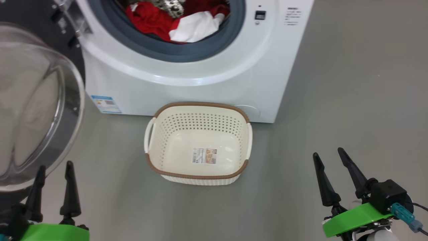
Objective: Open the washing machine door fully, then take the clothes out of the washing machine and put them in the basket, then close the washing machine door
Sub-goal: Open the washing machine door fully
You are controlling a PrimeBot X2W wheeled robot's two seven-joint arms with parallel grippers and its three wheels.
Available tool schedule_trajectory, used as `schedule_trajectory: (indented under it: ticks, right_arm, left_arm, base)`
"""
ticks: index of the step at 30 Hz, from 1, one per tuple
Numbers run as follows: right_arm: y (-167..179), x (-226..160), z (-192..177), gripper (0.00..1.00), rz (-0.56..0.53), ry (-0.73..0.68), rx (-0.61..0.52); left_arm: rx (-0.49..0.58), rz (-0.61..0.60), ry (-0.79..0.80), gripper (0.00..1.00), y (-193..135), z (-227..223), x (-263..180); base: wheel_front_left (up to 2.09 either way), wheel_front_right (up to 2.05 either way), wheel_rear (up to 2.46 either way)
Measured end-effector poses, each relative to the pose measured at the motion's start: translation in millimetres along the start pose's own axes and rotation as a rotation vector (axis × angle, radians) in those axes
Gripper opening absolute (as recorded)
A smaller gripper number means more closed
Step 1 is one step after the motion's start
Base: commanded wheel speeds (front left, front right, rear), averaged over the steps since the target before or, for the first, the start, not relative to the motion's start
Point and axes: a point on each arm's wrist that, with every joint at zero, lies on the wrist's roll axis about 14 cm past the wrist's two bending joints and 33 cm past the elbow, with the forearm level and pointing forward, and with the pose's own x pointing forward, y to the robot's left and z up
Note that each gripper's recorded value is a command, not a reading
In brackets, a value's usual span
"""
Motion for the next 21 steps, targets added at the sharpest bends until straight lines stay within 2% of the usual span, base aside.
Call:
schedule_trajectory:
  ticks: [10,13,21]
  right_arm:
    - [-37,-19,14,1.00,-0.124,-0.043,0.018]
    - [-51,-28,19,1.00,-0.171,-0.057,0.020]
    - [-72,-45,27,1.00,-0.245,-0.080,0.016]
  left_arm:
    - [-0.003,-0.189,0.027,1.00,-57,-10,13]
    - [-0.009,-0.272,0.033,1.00,-85,-13,16]
    - [-0.040,-0.374,0.073,1.00,-119,-27,14]
  base:
    - [0.00,0.00,0.00]
    - [0.00,0.00,0.00]
    - [0.00,0.00,0.00]
